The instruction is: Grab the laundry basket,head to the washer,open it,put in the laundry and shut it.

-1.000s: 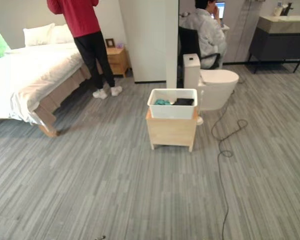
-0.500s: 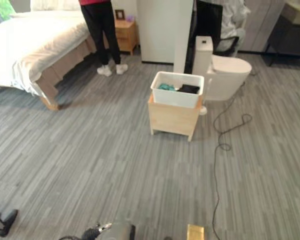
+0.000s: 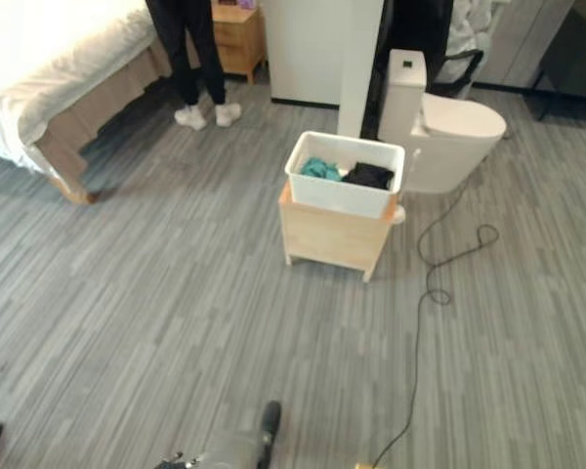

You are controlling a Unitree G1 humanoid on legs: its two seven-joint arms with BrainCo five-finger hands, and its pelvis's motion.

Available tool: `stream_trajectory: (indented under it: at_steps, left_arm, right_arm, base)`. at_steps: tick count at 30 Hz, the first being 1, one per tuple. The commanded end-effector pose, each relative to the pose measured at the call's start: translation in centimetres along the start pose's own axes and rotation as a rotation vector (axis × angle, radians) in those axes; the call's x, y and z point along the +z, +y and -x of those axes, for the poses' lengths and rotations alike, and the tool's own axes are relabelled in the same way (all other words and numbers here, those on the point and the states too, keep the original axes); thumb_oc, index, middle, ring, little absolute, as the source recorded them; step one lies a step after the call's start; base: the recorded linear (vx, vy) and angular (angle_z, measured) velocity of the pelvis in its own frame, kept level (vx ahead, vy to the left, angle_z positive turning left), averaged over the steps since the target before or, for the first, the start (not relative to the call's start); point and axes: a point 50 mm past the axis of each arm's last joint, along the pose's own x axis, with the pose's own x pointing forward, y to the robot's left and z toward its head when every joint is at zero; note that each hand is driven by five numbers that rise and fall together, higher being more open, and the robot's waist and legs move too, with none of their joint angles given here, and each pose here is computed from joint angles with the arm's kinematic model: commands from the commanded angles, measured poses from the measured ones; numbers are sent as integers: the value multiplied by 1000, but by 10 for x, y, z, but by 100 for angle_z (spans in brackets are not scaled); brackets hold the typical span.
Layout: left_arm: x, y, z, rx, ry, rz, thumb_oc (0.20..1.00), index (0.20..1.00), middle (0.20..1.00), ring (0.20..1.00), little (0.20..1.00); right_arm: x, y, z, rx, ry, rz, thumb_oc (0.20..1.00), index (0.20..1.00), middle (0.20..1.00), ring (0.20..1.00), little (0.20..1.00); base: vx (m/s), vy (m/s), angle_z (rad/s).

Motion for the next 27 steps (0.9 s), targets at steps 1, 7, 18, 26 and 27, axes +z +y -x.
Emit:
stream_trajectory:
  at_steps: [1, 7, 18, 26, 27]
  left_arm:
    - [23, 22, -1, 52, -103, -31, 1000, 1000, 1000, 1000, 1000]
    - [34, 31, 0, 83, -157, -1, 1000, 1000, 1000, 1000, 1000]
    - [38, 33, -2, 119, -157, 41, 1000, 1000, 1000, 1000, 1000]
    - [33, 37, -1, 179, -140, 134, 1000, 1000, 1000, 1000, 1000]
    - [34, 37, -1, 180, -144, 139, 1000, 1000, 1000, 1000, 1000]
  right_arm:
    - [14, -23, 0, -66, -57, -39, 1000, 1000, 1000, 1000, 1000]
    - [29, -31, 1, -96, -129, -68, 1000, 1000, 1000, 1000, 1000]
    - [10, -8, 1, -14, -107, -110, 1000, 1000, 1000, 1000, 1000]
    - [35, -1, 3, -17, -209, -97, 1000, 1000, 1000, 1000, 1000]
    - [37, -1, 3, -17, -219, -93, 1000, 1000, 1000, 1000, 1000]
  base:
    - [353, 189, -5]
    - [351, -14, -13]
    - [492, -193, 54]
    - [211, -213, 0]
    - [298, -44, 2]
